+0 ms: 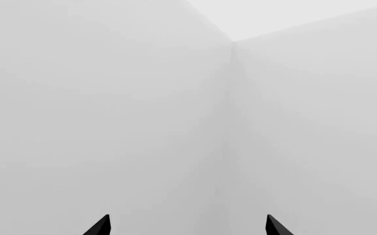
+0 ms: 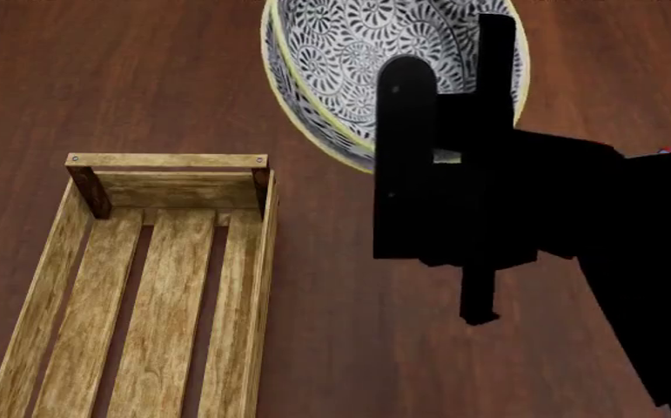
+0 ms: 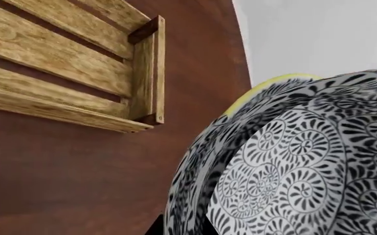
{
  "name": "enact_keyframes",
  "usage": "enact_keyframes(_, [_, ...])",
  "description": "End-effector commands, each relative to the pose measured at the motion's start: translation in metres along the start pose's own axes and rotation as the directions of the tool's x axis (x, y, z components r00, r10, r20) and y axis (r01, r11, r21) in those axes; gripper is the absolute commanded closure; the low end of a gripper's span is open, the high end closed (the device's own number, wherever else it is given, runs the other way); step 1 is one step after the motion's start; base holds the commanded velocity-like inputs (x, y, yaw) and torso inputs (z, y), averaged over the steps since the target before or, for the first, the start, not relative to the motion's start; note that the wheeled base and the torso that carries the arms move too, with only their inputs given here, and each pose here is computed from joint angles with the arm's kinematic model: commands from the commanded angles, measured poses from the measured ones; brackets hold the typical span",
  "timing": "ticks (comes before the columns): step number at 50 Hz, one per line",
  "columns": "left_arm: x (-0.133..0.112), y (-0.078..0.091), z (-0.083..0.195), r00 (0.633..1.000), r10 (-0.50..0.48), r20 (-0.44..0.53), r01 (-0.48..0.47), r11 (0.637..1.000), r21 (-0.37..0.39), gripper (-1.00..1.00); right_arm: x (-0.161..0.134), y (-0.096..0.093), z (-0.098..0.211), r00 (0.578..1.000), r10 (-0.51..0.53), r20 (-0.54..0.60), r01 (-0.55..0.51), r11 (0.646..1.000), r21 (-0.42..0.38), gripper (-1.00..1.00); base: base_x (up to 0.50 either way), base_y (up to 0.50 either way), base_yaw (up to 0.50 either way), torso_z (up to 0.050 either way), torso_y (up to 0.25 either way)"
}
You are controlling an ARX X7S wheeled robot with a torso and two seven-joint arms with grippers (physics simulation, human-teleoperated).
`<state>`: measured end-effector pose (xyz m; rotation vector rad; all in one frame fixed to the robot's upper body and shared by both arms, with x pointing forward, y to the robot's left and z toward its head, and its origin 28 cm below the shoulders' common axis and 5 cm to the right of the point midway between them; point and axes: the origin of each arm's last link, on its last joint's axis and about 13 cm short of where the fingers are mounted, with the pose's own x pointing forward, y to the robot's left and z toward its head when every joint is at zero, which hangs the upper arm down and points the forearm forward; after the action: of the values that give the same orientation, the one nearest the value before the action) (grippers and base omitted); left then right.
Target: Stack the left bowl on the right bowl and place them in the tray.
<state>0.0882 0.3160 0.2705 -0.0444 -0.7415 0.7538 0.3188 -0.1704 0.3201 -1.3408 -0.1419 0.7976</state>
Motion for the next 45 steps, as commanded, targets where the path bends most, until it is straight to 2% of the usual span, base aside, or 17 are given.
enact_keyframes(1, [0.000, 0.001, 0.001, 1.000, 0.002, 0.003, -0.002, 1.000, 0.000, -1.00, 0.014, -0.022, 0.025, 0.993, -0.038, 0.109, 0.046, 0.996, -0.077, 1.00, 0.00, 0.00, 0.00, 0.000, 0.000])
enact_keyframes(14, [0.002, -0.003, 0.002, 1.000, -0.012, 0.008, 0.012, 1.000, -0.004, -1.00, 0.019, -0.027, 0.044, 0.979, 0.000, 0.205, 0.026, 0.992, -0.121, 1.00, 0.00, 0.00, 0.00, 0.000, 0.001])
enact_keyframes(23, [0.005, -0.002, 0.005, 1.000, -0.012, 0.012, 0.012, 1.000, 0.003, -1.00, 0.034, -0.029, 0.060, 0.964, 0.024, 0.264, 0.014, 0.990, -0.141, 1.00, 0.00, 0.00, 0.00, 0.000, 0.001])
enact_keyframes(32, [0.009, -0.009, 0.008, 0.999, -0.036, 0.007, 0.036, 0.999, 0.003, -1.00, 0.050, -0.019, 0.075, 0.946, 0.090, 0.311, -0.030, 0.981, -0.191, 1.00, 0.00, 0.00, 0.00, 0.000, 0.000])
enact_keyframes(35, [0.008, -0.004, 0.008, 1.000, -0.021, 0.009, 0.021, 1.000, 0.008, -1.00, 0.057, -0.013, 0.081, 0.941, 0.104, 0.323, -0.038, 0.978, -0.205, 1.00, 0.00, 0.00, 0.00, 0.000, 0.003])
enact_keyframes(45, [0.007, -0.009, 0.006, 0.999, -0.031, 0.008, 0.031, 1.000, 0.005, -1.00, 0.070, -0.005, 0.092, 0.929, 0.161, 0.334, -0.075, 0.963, -0.257, 1.00, 0.00, 0.00, 0.00, 0.000, 0.001])
